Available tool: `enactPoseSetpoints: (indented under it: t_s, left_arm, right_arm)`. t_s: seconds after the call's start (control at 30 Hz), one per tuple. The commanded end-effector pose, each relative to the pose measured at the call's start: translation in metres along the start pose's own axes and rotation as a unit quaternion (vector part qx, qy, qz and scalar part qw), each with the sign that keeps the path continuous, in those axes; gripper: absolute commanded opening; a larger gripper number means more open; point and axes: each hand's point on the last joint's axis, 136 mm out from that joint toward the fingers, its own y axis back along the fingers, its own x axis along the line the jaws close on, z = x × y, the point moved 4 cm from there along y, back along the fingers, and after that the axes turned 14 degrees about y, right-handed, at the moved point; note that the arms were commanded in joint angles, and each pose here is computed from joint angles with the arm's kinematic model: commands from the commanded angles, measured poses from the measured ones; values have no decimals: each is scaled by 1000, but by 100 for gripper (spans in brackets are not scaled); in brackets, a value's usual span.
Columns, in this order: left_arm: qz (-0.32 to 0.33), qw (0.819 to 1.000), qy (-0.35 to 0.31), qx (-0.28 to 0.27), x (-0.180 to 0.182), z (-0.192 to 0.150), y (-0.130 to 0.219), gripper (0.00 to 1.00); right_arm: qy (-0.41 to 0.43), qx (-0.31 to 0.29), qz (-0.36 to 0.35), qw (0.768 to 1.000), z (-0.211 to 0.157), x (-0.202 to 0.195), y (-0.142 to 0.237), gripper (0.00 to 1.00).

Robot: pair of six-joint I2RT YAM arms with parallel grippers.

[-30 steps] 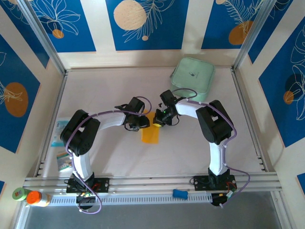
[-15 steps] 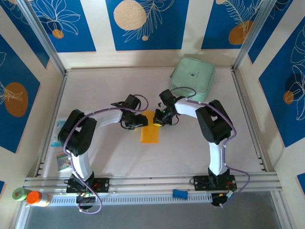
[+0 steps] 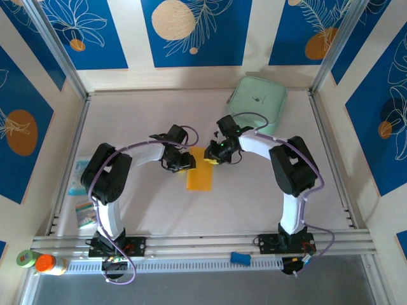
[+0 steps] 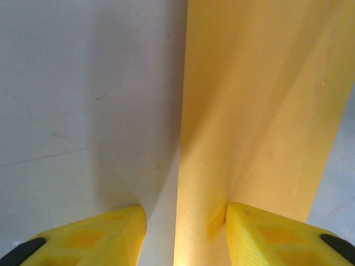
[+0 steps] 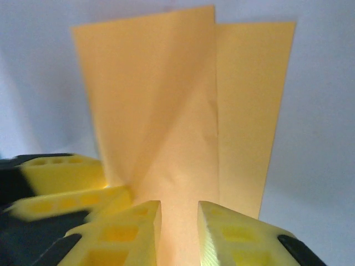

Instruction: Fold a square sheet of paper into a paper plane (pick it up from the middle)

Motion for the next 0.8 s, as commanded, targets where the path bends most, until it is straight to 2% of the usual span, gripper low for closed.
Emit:
enactPoseSetpoints:
  t_s: [0.0,0.3,0.77]
  left_arm:
    - [62,997,6,36,28,-16,-28,45]
    - [83,995,-18,49,34,-25,-40,52]
    - [116,990,-49,64,39,-32,-49,59]
  right_arm:
    - [-14,-45,1,999,3,0,27,27]
    - [-52,-68,-37,996,-11,-31,43,30]
    - [-57,-65,-44,995,-9,-35,42,30]
